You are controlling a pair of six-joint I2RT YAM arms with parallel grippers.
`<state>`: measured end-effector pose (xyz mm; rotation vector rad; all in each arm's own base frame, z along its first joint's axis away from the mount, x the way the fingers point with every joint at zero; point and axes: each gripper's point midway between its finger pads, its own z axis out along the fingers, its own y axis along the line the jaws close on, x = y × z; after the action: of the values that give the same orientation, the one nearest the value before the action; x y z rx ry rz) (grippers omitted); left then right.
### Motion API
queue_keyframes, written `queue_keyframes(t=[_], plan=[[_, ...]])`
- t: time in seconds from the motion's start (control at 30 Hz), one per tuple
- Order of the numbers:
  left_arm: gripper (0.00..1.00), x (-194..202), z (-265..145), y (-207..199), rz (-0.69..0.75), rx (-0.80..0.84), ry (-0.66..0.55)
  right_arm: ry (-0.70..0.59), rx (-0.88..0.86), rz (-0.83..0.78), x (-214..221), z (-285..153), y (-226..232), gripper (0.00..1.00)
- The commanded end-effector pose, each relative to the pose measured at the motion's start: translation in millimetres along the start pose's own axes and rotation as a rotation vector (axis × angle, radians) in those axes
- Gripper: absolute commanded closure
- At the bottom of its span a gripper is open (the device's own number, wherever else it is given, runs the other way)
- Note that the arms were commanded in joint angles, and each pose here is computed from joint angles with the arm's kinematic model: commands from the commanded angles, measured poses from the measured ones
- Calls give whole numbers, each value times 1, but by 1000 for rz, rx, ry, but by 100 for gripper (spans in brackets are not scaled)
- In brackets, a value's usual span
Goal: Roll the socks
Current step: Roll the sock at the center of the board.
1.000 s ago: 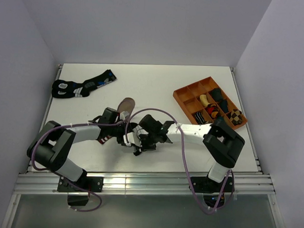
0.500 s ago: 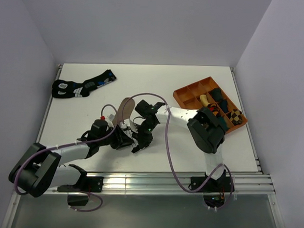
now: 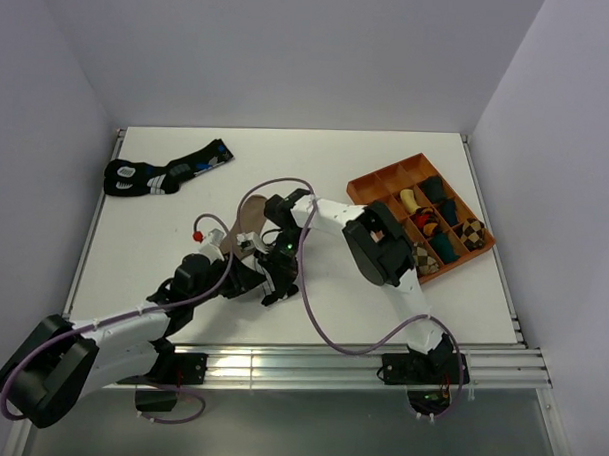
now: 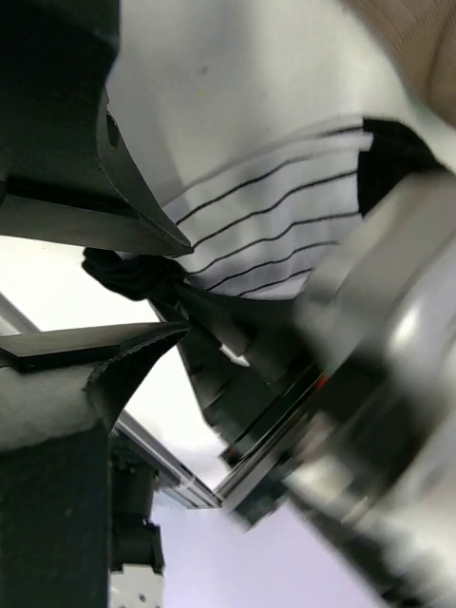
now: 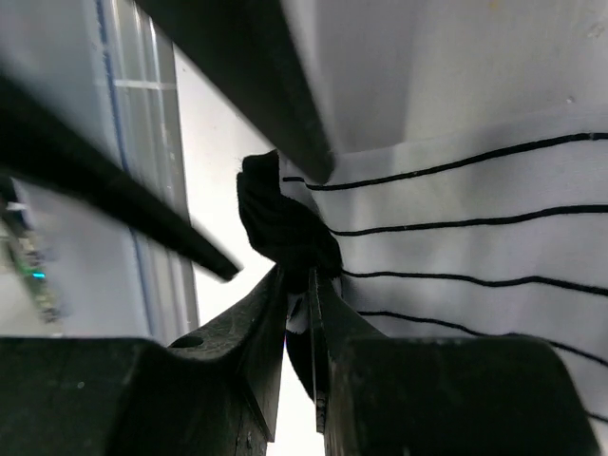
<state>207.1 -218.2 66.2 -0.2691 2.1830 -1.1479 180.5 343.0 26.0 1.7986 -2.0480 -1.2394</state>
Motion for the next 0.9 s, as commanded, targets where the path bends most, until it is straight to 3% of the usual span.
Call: queue_keyframes(t=[0.0, 0.27, 0.87], plan=[[60, -12, 4, -15, 129, 55, -102, 9, -62, 94, 1, -5, 6, 79], [58, 1, 5, -10, 225, 96, -139, 2, -134, 176, 6, -6, 3, 79], [54, 41, 17, -22, 377, 172, -13, -9, -157, 214, 13, -6, -6, 79]])
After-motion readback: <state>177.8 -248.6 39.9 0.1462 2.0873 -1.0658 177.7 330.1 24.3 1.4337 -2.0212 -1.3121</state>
